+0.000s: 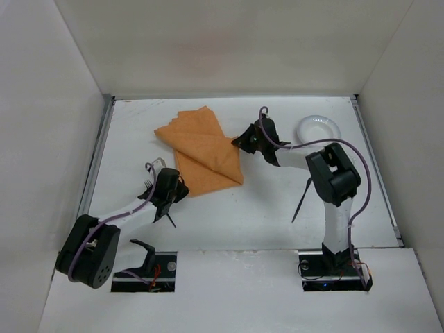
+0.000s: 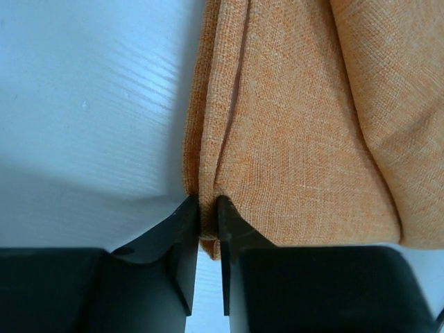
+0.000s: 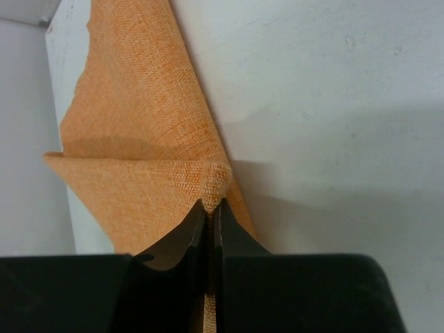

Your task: Set the dinner table for one person

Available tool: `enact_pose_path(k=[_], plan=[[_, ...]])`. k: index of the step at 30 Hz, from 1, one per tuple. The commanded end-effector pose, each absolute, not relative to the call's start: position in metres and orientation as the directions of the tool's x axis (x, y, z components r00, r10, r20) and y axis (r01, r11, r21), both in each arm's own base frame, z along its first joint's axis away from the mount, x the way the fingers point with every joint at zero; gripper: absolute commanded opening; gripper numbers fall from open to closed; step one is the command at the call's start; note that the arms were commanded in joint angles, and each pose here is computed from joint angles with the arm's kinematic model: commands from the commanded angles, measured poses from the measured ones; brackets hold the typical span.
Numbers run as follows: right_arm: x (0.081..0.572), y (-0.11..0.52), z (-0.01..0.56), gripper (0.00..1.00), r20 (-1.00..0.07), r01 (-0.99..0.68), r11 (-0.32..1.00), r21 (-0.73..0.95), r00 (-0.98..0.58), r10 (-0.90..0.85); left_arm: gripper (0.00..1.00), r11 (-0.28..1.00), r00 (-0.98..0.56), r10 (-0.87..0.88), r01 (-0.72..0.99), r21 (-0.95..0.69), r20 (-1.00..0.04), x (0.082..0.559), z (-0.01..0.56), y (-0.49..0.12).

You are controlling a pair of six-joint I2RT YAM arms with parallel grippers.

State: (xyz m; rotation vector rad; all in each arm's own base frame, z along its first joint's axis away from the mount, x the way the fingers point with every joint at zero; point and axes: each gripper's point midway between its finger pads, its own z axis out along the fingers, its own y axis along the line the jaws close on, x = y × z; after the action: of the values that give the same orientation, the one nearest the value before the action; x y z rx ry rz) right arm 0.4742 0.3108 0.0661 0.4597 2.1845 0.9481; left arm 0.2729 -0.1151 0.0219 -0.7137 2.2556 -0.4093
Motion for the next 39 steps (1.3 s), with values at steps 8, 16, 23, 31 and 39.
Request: enact_pose_path(k=[8, 16, 23, 31, 39], plan=[[0.439, 0.174, 0.164, 0.05, -0.556, 0.09, 0.632, 0.77, -0.394, 0.732, 0.04, 0.791, -0.551, -0.612, -0.434, -0.431, -0.568, 0.28, 0.011, -0.091], [0.321, 0.102, 0.076, 0.06, -0.616, 0.373, 0.71, 0.598, -0.353, 0.704, 0.03, 0.778, -0.503, -0.622, -0.482, -0.403, -0.6, 0.275, 0.018, -0.065], [0.28, 0.114, 0.064, 0.09, -0.657, 0.39, 0.802, 0.453, -0.461, 0.596, 0.02, 0.756, -0.423, -0.637, -0.507, -0.415, -0.644, 0.272, 0.04, -0.049], [0.276, 0.112, 0.056, 0.28, -0.679, 0.378, 0.84, 0.389, -0.5, 0.538, 0.03, 0.747, -0.404, -0.637, -0.532, -0.398, -0.656, 0.249, 0.049, -0.034], [0.285, 0.114, 0.104, 0.62, -0.748, 0.279, 0.885, 0.374, -0.473, 0.465, 0.25, 0.749, -0.326, -0.621, -0.514, -0.417, -0.713, 0.243, 0.083, -0.024]])
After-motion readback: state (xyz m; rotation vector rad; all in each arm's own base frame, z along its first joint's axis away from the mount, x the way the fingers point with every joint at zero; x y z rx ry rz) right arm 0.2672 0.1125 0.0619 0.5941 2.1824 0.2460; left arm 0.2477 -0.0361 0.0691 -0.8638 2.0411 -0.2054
